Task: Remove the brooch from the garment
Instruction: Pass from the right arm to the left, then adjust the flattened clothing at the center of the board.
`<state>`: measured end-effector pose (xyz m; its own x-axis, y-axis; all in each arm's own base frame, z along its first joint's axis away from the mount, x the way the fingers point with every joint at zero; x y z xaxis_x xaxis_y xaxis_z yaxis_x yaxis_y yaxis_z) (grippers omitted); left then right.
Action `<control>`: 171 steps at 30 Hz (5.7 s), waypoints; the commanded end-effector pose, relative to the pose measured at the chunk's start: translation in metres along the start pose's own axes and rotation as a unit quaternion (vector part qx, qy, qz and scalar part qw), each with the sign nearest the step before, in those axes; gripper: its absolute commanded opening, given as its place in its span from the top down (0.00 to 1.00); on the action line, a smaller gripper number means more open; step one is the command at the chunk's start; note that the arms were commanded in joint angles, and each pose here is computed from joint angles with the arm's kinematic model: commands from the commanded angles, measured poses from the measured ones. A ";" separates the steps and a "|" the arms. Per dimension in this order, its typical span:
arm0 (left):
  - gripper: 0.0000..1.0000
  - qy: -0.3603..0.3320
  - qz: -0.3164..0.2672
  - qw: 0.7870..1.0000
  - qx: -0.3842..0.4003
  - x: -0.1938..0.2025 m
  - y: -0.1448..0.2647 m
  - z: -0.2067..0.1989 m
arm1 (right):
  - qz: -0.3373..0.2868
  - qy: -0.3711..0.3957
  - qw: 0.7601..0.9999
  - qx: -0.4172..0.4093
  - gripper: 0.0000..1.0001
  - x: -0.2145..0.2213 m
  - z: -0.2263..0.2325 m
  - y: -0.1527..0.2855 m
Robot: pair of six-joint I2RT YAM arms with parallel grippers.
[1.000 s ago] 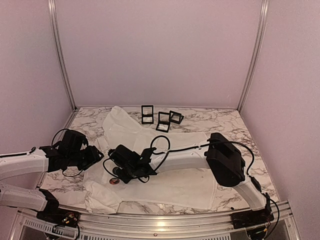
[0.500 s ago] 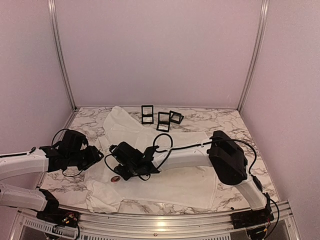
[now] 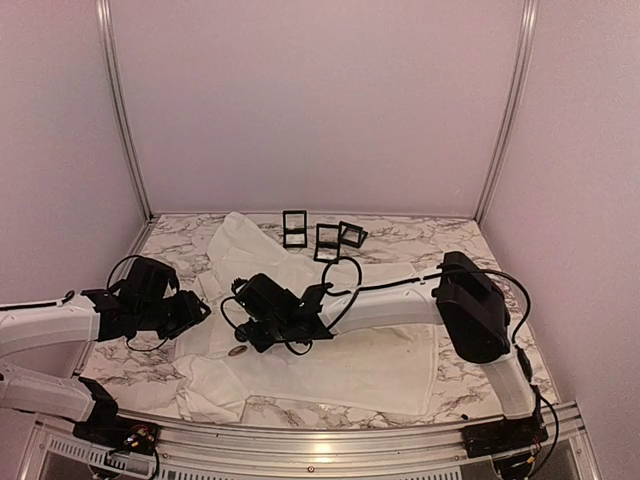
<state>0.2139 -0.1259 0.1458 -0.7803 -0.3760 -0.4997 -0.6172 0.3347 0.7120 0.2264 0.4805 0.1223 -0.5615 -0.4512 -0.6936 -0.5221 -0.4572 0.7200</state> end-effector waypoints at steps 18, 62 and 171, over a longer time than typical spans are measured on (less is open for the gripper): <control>0.56 -0.060 0.057 0.994 0.076 0.009 -0.039 -0.075 | -0.038 -0.192 0.980 -0.047 1.00 0.023 -0.050 0.032; 0.55 -0.386 -0.076 0.846 0.360 -0.003 0.039 -0.123 | -0.189 -0.131 0.896 -0.380 1.00 -0.010 -0.084 0.122; 1.00 -0.391 0.024 0.884 0.256 -0.023 0.008 -0.152 | -0.152 -0.113 0.976 -0.110 0.04 -0.003 -0.062 0.124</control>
<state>0.2343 -0.2450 0.2257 -0.4891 0.3022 -0.8182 -0.3154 0.8133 0.4890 0.2141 0.3751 0.2044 -0.5612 -0.1699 -0.8101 -0.4020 -0.7996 0.4462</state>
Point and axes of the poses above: each gripper's point midway between its finger pads, its own y axis back along the fingers, its own z axis along the line the jaws close on, x = y × z, the point moved 9 cm from there along y, back along the fingers, and after that the axes turned 5 degrees about -y, right-handed, at the moved point
